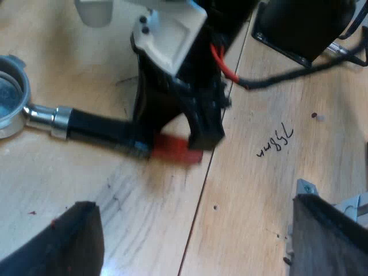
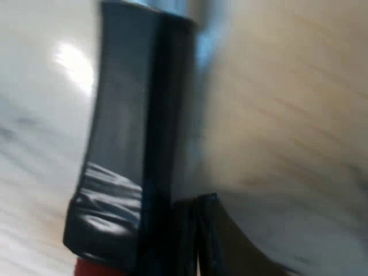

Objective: Put the handle in the coffee machine

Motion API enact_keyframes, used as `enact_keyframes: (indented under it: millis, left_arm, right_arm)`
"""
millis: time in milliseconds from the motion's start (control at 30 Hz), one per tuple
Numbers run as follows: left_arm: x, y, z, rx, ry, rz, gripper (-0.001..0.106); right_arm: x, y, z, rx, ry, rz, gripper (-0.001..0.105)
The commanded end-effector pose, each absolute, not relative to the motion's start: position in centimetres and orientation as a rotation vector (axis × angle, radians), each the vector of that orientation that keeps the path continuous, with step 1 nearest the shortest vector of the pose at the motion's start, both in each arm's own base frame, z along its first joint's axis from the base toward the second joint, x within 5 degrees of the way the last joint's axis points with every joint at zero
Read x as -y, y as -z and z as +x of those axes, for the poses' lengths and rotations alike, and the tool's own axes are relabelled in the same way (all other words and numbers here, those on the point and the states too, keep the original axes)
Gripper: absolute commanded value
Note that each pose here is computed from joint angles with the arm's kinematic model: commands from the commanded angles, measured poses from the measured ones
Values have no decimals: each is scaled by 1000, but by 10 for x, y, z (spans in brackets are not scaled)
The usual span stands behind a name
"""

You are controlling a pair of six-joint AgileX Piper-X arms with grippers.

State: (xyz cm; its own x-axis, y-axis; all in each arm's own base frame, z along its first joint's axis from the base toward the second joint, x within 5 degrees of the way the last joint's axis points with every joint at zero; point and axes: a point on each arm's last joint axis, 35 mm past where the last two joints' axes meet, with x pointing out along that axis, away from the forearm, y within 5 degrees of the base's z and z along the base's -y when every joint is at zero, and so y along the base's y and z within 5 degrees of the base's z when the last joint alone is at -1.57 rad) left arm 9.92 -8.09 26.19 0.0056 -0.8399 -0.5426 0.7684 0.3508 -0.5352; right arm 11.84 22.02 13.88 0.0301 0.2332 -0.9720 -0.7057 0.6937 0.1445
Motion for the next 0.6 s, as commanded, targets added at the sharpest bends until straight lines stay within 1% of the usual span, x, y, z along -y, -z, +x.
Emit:
enact_keyframes:
  millis: [33, 67, 133, 267, 433, 600]
  left_arm:
    - [80, -261, 98, -936, 1267, -95, 70]
    - [80, -261, 98, -938, 1267, -96, 70]
    - [80, -261, 98, -944, 1266, -97, 70]
    - [80, -261, 98, -943, 1266, -97, 70]
    - [80, -261, 97, -950, 1265, -98, 70]
    - [80, -261, 97, -950, 1265, -98, 70]
  right_arm:
    - [-233, -130, 111, -1349, -839, -370, 0]
    - [-235, -131, 110, -1341, -845, -360, 0]
    - [-243, -131, 107, -1309, -855, -313, 0]
    - [-253, -127, 105, -1273, -882, -275, 0]
    - [-268, -119, 110, -1241, -866, -157, 0]
    - [-286, -121, 118, -1162, -904, -87, 0]
